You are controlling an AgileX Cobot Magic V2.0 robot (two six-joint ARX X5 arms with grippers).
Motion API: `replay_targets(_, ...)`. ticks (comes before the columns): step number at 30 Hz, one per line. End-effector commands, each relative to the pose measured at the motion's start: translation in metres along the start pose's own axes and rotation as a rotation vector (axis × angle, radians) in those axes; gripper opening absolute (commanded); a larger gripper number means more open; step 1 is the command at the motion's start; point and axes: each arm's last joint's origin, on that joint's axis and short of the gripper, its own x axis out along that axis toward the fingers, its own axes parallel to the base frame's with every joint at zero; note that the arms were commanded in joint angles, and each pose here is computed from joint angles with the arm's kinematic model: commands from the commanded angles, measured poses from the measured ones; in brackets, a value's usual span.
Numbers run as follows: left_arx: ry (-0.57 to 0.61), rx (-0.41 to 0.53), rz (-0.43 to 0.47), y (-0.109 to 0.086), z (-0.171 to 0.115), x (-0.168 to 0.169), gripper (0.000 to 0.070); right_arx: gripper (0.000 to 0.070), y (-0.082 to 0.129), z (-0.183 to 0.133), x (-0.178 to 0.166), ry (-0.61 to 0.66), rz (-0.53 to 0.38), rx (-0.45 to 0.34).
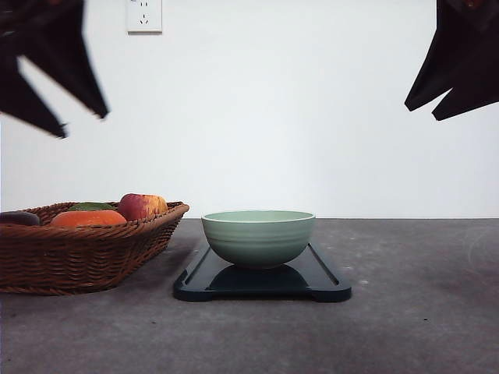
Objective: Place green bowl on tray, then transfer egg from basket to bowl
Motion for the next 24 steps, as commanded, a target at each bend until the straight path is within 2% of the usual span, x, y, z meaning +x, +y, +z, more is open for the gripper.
replay_targets(1,-0.037,-0.051,-0.002,-0.0008,0.0024,-0.0034,0.0347,0.0246,0.0008,0.0012,0.0009,0.004,0.004,0.008)
replay_targets(4,-0.054,-0.05,-0.006,-0.0013,0.0024,-0.0074,0.0347,0.0247,0.0007,0.0001,0.0009,0.015,0.003,0.009)
replay_targets(5,-0.058,-0.047,-0.007,-0.0014,0.0025,-0.0081,0.0318,0.0237,0.0007,-0.0001,0.0009,0.017,0.003,0.009)
replay_targets(6,-0.06,-0.039,-0.007,-0.0015,0.0026,-0.0082,0.0248,0.0212,0.0007,-0.0004,0.0009,0.02,0.003,0.01)
replay_targets(7,-0.058,-0.039,-0.007,-0.0014,0.0025,-0.0082,0.0103,0.0091,0.0007,-0.0006,0.0009,0.022,0.002,0.01)
replay_targets(8,-0.058,-0.04,-0.007,-0.0014,0.0025,-0.0081,0.0,0.0003,0.0007,-0.0006,0.0009,0.022,0.002,0.01)
replay_targets(24,-0.07,-0.039,-0.012,-0.0022,0.003,-0.0097,0.0,0.0011,0.001,0.0033,0.0008,-0.018,0.005,0.003)
